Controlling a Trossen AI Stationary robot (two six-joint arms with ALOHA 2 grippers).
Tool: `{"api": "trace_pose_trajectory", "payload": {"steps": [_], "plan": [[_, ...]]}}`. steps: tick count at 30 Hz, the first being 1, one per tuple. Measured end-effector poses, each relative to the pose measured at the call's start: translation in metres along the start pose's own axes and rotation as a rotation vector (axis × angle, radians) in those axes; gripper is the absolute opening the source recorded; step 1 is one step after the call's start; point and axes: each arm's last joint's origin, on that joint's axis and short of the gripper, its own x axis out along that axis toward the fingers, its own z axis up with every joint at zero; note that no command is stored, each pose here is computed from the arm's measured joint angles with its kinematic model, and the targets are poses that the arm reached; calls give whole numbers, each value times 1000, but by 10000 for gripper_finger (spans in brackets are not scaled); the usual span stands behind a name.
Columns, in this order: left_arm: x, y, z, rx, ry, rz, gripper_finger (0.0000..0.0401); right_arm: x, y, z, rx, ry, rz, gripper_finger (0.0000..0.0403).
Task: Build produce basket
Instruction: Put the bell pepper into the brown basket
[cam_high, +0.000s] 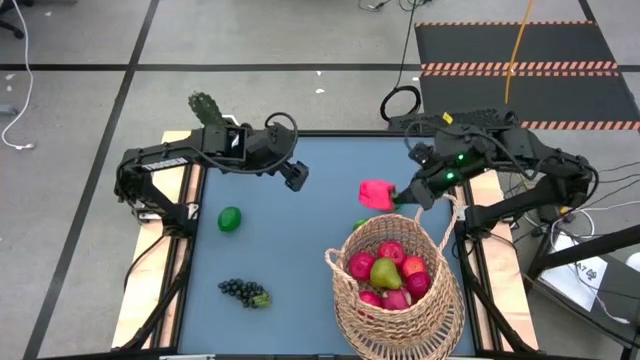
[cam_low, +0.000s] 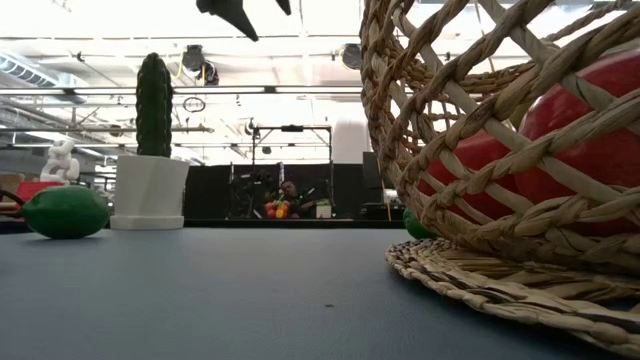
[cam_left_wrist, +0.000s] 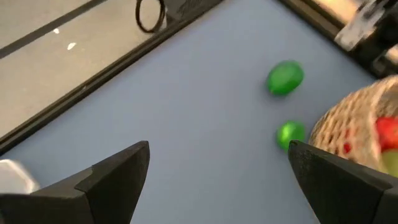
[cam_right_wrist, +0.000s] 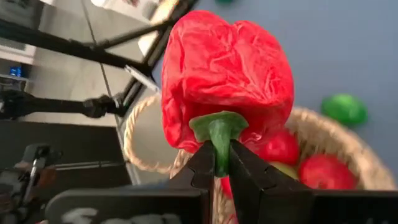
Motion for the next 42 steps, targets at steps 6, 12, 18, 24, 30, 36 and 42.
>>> {"api": "trace_pose_trajectory", "payload": {"steps": [6,12,18,24,30,36,42], "plan": [[3,12,1,87,86,-2,383,12,10,-9,158,120,-89,23],[7,21,7,121,109,-25,383,25,19,-18,371,173,-140,23],[10,28,11,174,126,-50,383,37,19,-33,534,281,-267,23],[11,32,13,233,126,-53,383,54,21,-43,618,380,-374,23],[11,32,13,286,139,-89,383,71,18,-43,649,392,-479,23],[11,32,13,310,146,-110,383,82,12,-44,655,415,-598,23],[11,32,13,330,146,-112,383,96,1,-49,664,428,-642,28]]}}
